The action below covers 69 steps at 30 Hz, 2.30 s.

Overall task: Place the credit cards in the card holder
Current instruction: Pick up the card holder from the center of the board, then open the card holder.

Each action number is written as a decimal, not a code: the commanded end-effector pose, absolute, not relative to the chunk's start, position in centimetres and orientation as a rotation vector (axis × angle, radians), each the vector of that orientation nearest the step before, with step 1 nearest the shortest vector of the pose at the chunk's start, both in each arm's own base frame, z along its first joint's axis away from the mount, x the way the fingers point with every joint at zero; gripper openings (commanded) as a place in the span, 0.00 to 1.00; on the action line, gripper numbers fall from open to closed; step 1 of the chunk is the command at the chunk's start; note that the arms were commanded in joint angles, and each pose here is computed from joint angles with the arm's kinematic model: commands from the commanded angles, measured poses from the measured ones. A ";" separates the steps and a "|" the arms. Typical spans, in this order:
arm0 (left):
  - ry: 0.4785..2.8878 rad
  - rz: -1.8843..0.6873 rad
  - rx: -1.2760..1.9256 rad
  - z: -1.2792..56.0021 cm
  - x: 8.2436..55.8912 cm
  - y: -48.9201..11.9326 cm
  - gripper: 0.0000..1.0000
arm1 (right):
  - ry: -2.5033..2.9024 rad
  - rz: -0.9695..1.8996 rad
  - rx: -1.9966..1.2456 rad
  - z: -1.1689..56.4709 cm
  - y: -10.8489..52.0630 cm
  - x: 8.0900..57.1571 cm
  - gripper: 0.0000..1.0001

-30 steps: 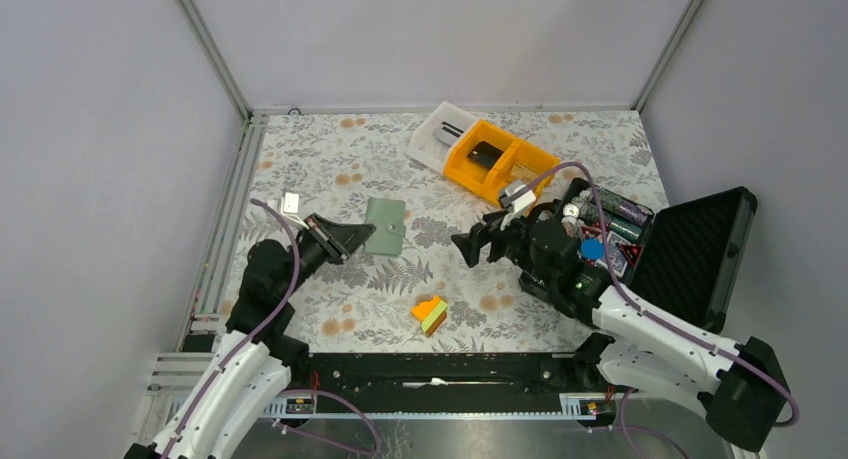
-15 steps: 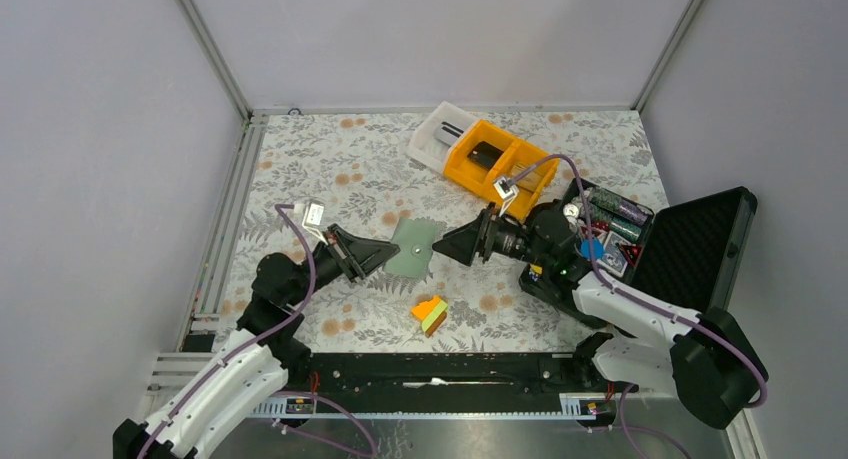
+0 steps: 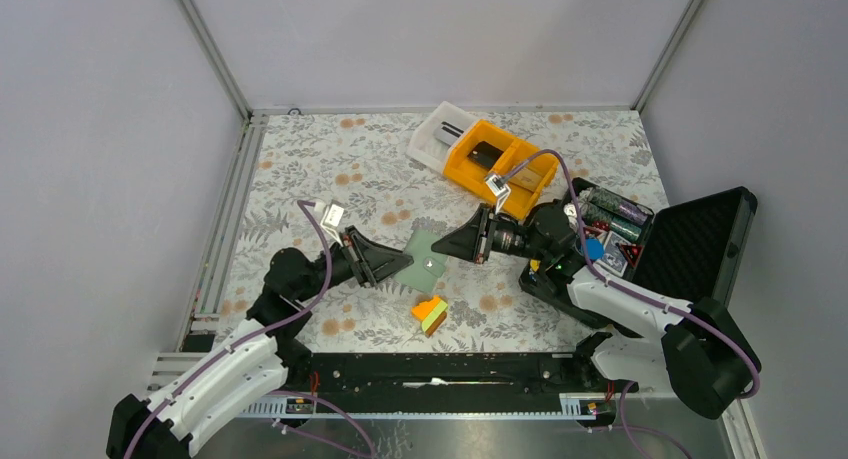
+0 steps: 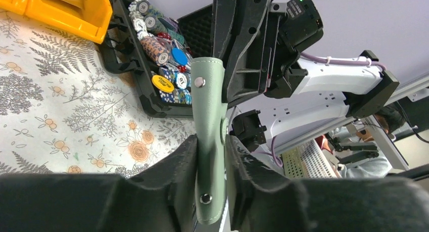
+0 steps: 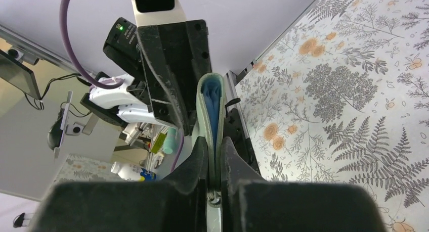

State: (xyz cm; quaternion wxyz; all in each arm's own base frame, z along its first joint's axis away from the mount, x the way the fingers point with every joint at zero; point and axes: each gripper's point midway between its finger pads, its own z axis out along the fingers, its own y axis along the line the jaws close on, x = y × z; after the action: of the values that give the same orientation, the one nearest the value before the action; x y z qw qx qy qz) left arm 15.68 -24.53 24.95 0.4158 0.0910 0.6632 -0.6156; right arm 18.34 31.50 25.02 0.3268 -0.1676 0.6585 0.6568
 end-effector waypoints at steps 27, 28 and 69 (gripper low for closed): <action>1.784 -1.442 0.563 29.4 18.1 -25.4 0.00 | 1.761 1.296 -0.458 27.3 28.4 21.1 0.72; 1.811 -1.437 0.572 29.3 18.6 -25.3 0.00 | 1.754 1.278 -0.444 27.4 28.1 21.2 0.73; 1.849 -1.558 0.627 27.7 18.4 -26.4 0.00 | 1.668 1.444 -0.792 29.1 30.6 17.2 0.46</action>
State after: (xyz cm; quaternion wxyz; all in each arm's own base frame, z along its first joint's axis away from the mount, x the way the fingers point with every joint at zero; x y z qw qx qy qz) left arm 18.80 -25.86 26.01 0.3053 0.2115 0.7346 -0.5678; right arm 17.66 29.16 27.22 0.3865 -0.2885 0.6874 0.5430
